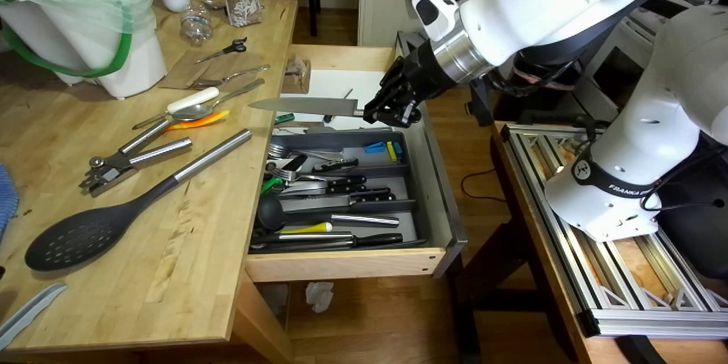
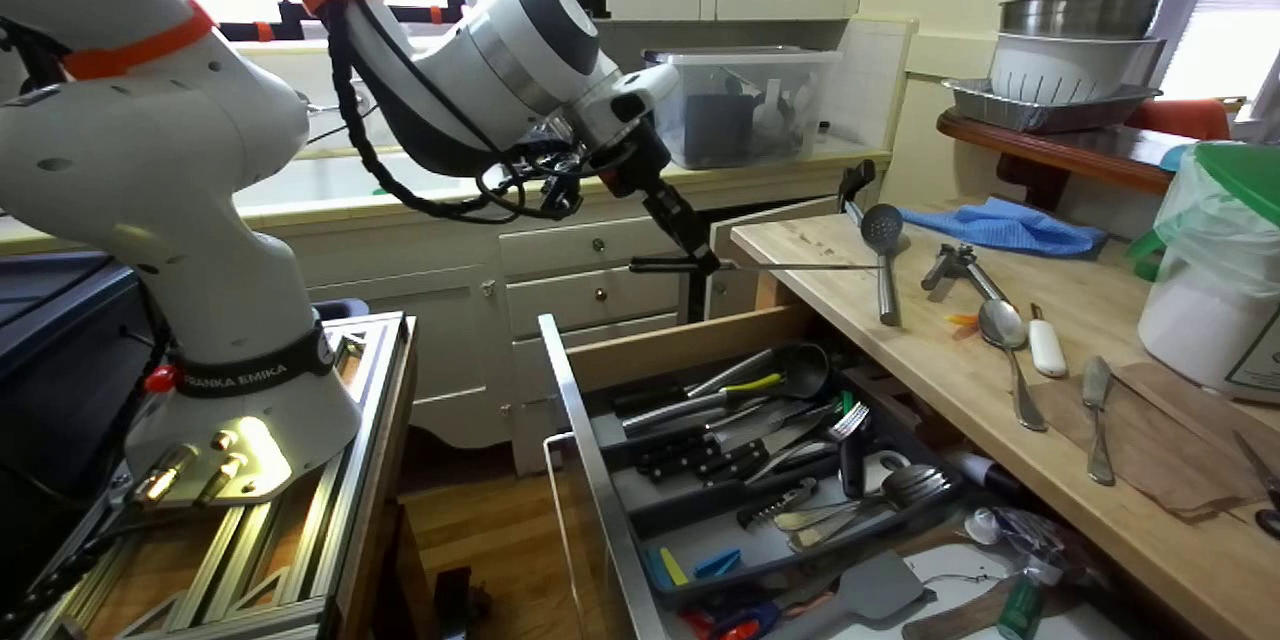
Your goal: Take the big knife out of the drawer
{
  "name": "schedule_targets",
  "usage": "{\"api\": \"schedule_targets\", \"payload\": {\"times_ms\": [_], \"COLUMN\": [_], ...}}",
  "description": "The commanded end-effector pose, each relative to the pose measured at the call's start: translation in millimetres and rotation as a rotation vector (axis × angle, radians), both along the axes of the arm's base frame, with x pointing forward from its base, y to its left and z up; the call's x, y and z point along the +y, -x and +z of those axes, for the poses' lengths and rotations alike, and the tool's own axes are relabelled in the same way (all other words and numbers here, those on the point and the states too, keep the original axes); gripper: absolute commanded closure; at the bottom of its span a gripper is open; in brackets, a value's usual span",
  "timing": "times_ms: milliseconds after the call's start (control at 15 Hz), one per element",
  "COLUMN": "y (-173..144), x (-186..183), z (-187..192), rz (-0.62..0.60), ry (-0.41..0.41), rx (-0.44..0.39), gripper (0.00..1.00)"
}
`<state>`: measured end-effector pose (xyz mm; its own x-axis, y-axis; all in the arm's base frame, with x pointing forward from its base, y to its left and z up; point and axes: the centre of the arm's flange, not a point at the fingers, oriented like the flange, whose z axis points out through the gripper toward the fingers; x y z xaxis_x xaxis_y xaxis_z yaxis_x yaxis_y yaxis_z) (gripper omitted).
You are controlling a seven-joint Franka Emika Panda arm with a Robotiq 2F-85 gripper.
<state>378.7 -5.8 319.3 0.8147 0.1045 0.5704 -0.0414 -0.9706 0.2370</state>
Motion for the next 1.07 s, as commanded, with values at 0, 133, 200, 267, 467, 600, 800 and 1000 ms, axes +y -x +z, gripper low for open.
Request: {"api": "schedule_targets", "payload": {"times_ms": [0,133,200,267,467,600,800,1000], "y": [4.4,3.6,2.1,0.4,-6.2,-10.9,-18.1,-28.4], "x": [-2.0,-1.4,-1.4,-1.0,-0.3,1.3,5.2,8.1], "z": [-10.7,-10.9,-10.4,-9.9,-9.0,-8.9,-8.5,-4.4], "rz": [0.072,0.107,0.130,0.152,0.221,0.274,0.354,0.426], "ry": [0.012,0.027,0.040,0.050,0.076,0.070,0.097,0.116], "rx": [-0.019,-0.015,-0.015,-0.014,-0.004,0.004,-0.016,-0.023], "gripper": [0.95,0.95,0.95,0.95,0.95,0.95,0.95,0.95]}}
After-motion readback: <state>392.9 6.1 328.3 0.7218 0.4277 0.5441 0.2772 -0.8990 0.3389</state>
